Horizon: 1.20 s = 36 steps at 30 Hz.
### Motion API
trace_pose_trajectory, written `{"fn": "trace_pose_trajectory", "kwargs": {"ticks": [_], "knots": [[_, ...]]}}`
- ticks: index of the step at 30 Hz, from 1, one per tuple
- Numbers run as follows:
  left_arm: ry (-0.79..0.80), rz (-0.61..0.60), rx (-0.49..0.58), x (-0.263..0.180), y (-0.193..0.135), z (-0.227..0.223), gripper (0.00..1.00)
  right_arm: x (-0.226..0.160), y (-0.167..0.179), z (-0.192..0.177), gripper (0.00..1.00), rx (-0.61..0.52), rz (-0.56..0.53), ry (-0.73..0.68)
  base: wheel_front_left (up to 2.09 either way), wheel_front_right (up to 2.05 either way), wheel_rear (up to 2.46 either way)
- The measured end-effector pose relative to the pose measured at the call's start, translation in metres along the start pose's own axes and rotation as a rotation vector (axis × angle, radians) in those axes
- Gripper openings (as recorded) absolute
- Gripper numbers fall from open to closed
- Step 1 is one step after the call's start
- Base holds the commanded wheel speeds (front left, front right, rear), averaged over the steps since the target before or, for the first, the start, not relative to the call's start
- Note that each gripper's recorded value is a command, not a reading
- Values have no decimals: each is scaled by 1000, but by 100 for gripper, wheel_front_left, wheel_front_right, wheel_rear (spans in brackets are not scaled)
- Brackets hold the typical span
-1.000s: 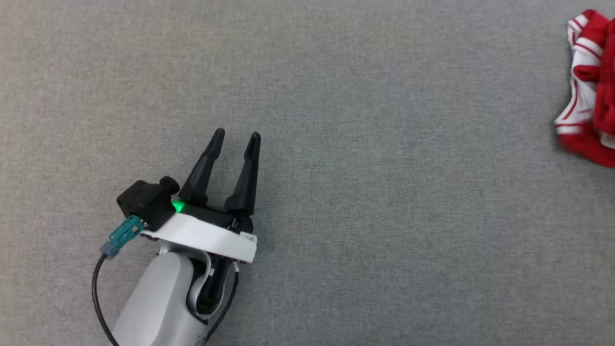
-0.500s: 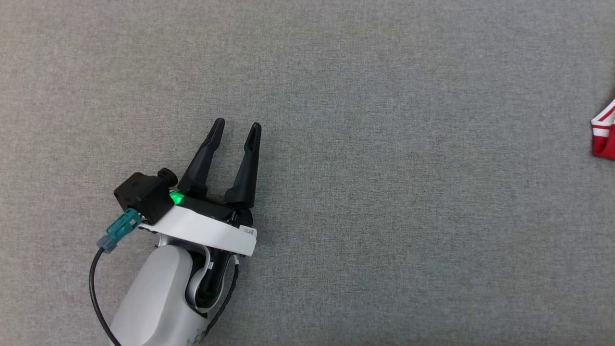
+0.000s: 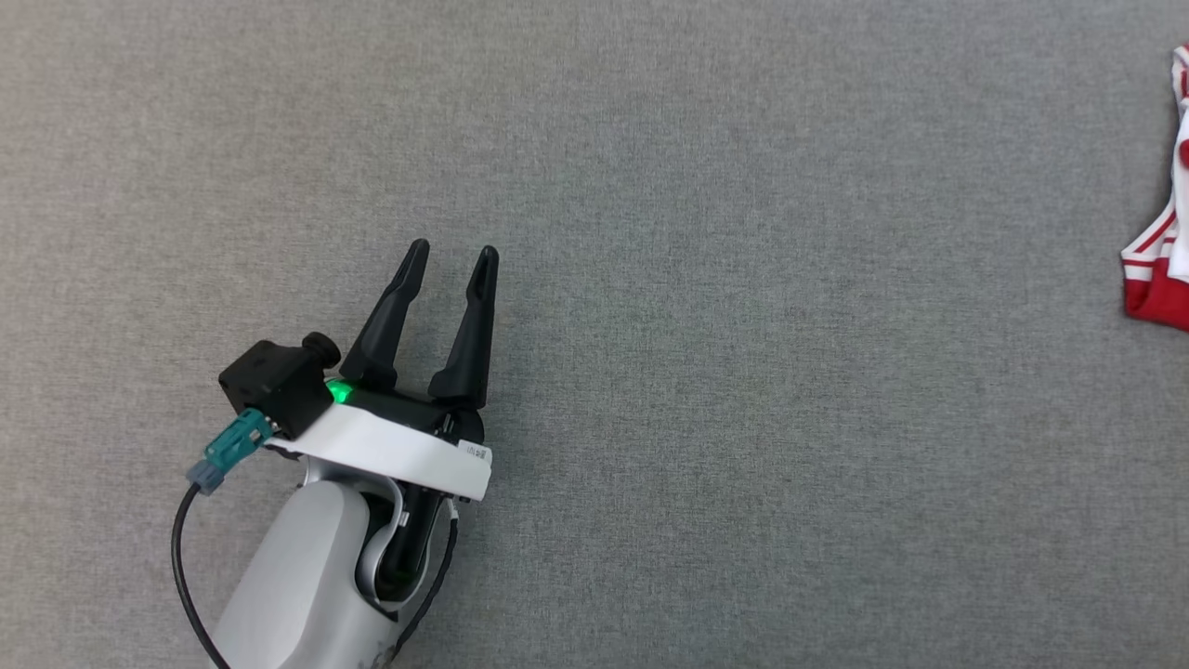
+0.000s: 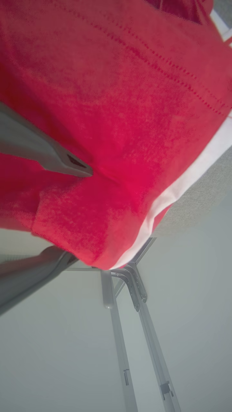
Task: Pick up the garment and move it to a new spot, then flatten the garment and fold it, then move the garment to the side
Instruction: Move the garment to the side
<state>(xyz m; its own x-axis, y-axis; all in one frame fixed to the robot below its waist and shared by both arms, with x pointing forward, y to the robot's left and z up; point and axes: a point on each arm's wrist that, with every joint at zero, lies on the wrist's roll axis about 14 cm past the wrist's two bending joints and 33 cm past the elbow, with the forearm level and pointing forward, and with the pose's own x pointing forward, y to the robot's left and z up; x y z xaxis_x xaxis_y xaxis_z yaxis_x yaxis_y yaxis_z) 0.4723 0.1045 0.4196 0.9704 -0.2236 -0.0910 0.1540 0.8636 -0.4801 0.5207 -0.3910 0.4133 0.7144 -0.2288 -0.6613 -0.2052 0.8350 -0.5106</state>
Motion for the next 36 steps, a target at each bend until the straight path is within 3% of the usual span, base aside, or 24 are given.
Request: {"fn": "trace_pose_trajectory", "kwargs": {"ticks": [6, 11, 17, 24, 30, 36], "knots": [[-19, 1, -2, -9, -4, 9, 100, -17, -18, 21, 100, -18, -35, -30, 0, 0, 0], [-24, 12, -7, -23, -5, 13, 100, -36, -29, 62, 100, -17, -60, -155, 0, 0, 0], [-59, 28, 5, -41, -7, 27, 100, -69, 3, 127, 100, 73, 20, -444, 0, 0, 0], [-125, 41, 30, -63, -10, 51, 100, -144, 44, 199, 100, 166, 107, -875, 0, 0, 0], [-176, 42, 48, -86, -17, 66, 100, -197, 77, 207, 100, 284, 163, -1093, 0, 0, 0], [-234, 40, 57, -103, -22, 82, 100, -232, 98, 198, 100, 440, 180, -1187, 0, 0, 0]]}}
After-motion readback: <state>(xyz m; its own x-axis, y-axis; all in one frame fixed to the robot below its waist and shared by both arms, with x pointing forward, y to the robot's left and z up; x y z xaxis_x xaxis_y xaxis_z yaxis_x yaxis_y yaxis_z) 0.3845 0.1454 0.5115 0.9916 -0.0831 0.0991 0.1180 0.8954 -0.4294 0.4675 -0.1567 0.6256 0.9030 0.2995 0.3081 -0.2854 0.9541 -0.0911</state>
